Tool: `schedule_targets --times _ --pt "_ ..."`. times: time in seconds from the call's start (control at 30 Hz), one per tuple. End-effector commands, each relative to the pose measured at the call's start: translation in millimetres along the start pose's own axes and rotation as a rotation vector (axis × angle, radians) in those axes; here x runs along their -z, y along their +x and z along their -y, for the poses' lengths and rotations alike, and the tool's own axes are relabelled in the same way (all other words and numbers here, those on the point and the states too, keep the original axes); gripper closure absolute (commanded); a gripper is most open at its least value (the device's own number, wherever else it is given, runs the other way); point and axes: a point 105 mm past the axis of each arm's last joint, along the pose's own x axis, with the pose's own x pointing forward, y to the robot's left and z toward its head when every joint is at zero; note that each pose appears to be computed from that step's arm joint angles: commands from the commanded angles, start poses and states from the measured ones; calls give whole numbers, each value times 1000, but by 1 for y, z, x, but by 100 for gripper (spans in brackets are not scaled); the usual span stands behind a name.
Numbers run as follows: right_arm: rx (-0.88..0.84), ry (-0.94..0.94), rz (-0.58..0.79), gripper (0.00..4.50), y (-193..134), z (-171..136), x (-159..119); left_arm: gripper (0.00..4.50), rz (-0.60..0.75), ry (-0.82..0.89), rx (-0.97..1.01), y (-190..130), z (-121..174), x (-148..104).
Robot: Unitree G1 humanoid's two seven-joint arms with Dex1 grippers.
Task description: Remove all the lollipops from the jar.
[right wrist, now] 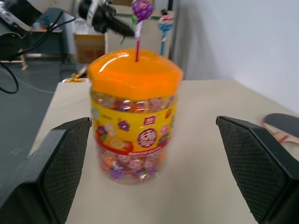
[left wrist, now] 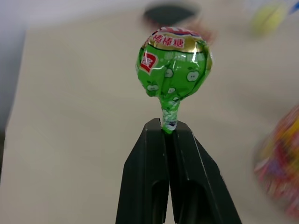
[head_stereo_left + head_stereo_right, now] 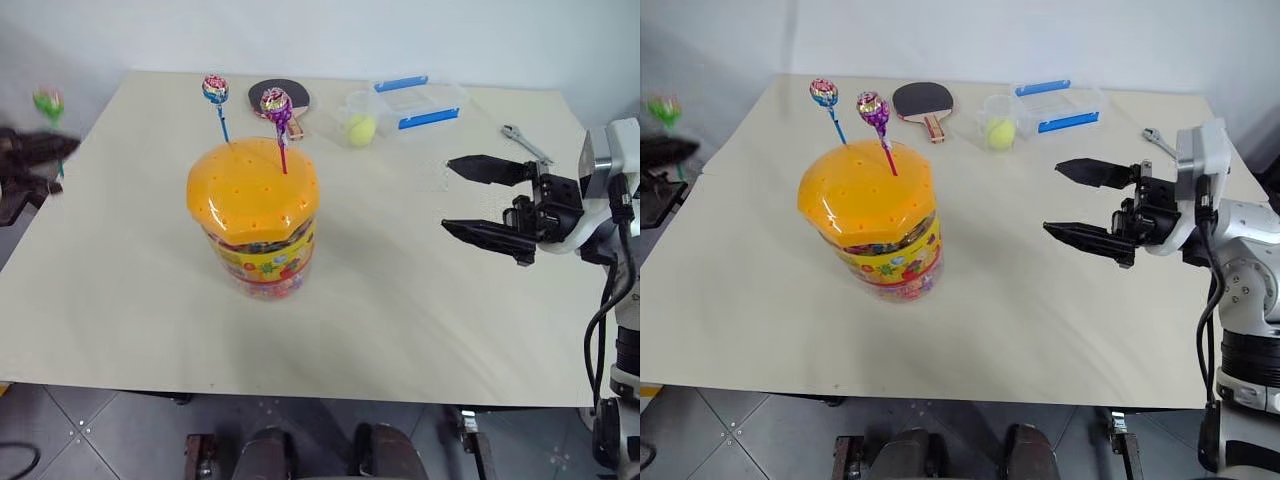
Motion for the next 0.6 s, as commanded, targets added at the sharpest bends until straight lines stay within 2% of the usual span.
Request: schedule_targets --times 0.03,0.1,0.2,0.37,0.47,0.6 --pt "-60 -23 -18 0 -1 -5 -8 446 -164 -30 -99 -1 -15 40" --pt "-65 -23 -22 0 0 -4 -7 446 -251 -53 -123 1 -18 61" --pt "-39 -31 -10 0 2 1 -5 446 -472 -103 -203 10 -22 112" --pt "-36 -31 -2 0 7 0 -1 446 -552 -138 -239 20 -26 131" --pt "-28 -35 0 0 6 1 -2 377 -559 -176 -222 23 -23 129" --pt "-20 -40 -3 0 5 2 -3 251 -520 -169 -245 23 -26 113"
